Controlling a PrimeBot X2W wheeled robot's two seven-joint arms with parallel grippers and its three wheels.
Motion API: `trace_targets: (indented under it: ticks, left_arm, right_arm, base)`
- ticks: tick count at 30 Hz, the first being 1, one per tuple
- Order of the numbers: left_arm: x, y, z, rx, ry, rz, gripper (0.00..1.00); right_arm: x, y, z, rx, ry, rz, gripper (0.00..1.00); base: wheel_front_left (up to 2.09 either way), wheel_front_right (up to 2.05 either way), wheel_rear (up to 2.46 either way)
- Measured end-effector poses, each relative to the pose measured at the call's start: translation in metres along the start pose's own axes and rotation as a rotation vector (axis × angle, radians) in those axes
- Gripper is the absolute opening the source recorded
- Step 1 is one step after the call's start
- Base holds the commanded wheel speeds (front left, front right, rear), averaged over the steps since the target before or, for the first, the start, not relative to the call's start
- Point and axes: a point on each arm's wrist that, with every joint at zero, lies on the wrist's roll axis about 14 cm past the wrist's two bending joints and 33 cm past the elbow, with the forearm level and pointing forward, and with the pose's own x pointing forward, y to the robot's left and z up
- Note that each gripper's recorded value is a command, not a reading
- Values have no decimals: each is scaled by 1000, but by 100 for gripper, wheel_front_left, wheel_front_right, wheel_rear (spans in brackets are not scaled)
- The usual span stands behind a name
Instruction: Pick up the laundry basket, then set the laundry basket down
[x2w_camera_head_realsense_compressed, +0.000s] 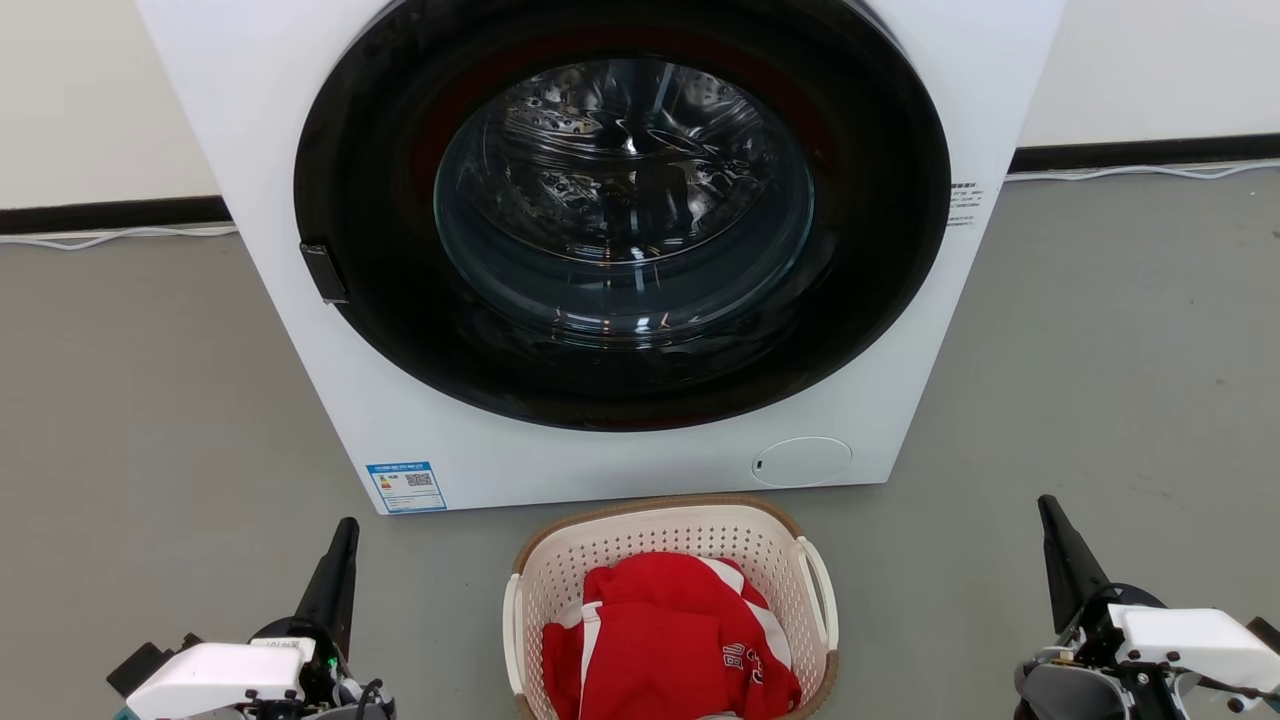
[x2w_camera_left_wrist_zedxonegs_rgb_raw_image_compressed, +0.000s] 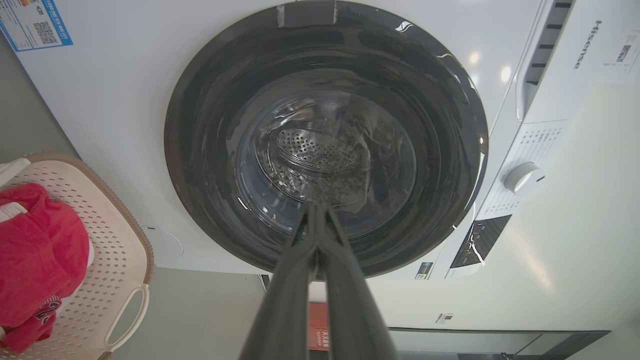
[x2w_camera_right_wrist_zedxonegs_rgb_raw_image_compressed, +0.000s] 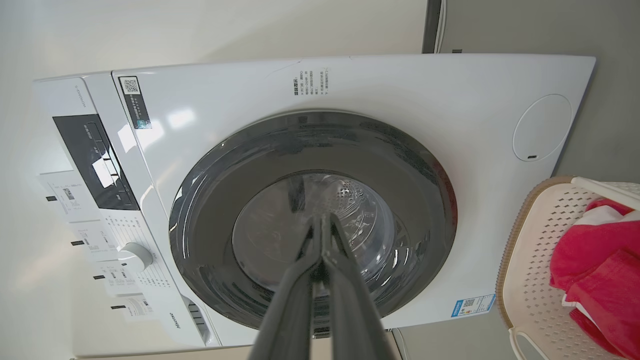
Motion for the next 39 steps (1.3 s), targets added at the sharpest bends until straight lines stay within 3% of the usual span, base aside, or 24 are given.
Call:
trace_targets:
  ticks: [12, 13, 19, 29, 39]
  left_arm:
    - [0, 0, 0, 0, 0, 0, 0]
    - [0, 0, 0, 0, 0, 0, 100]
    - [-15, 35, -3, -18, -2, 104, 100]
    - [-15, 35, -6, -10, -10, 105, 100]
    - [-15, 37, -7, 76, -14, 112, 100]
  right_arm:
    - [0, 0, 0, 0, 0, 0, 0]
    - [0, 0, 0, 0, 0, 0, 100]
    - [-14, -33, -3, 13, 1, -97, 100]
    - [-13, -29, -7, -7, 0, -84, 100]
    - [-13, -27, -6, -164, -3, -83, 100]
  base:
    - [0, 0, 0]
    - [0, 0, 0]
    - [0, 0, 0]
    - [0, 0, 0]
    - [0, 0, 0]
